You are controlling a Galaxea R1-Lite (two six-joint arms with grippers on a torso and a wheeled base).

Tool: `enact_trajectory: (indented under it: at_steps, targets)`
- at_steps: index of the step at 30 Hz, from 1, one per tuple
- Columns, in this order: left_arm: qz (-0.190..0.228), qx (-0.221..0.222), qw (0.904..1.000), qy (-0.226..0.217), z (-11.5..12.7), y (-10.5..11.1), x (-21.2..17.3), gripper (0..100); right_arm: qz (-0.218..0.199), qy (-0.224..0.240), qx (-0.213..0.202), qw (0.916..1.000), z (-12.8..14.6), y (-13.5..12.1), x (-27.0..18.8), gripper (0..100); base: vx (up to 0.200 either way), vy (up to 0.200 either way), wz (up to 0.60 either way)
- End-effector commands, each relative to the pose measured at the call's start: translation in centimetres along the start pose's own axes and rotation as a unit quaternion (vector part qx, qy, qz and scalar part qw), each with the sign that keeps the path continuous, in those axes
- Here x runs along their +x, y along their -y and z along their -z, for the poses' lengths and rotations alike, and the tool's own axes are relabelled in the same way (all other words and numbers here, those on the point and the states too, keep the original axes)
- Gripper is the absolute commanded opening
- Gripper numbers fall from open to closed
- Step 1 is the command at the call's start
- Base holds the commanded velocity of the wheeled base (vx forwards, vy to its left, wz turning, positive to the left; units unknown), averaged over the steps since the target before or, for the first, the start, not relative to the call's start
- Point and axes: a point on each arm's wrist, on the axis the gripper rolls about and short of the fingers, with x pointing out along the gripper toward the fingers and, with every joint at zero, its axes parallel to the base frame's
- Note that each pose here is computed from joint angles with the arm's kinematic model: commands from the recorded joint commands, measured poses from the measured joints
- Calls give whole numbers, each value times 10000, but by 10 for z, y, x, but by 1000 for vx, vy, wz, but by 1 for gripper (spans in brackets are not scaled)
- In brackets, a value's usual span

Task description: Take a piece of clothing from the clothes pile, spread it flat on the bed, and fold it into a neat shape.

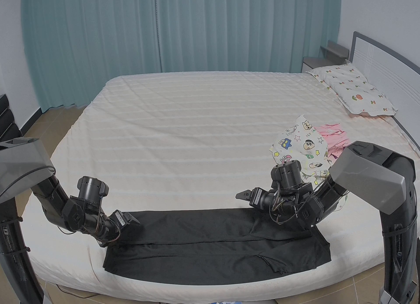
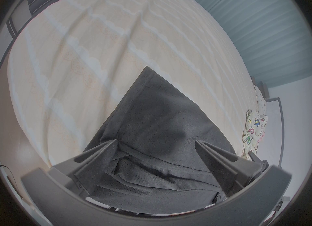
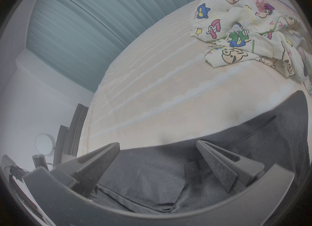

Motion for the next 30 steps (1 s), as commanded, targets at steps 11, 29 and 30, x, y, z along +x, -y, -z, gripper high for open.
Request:
enact_trajectory:
  at_steps: [11,29,30]
  targets:
    - [-1,-5,10000,-3,0,0,0,100,-33,-340,-393,9986,6,8,-46,100,0,0,0]
    - [-1,2,10000,-3,0,0,0,100,772,-142,-537,9955,-22,84,-59,100,0,0,0]
    - [-7,1,10000,-8,0,0,0,100,792,-163,-525,9953,-21,86,-58,100,0,0,0]
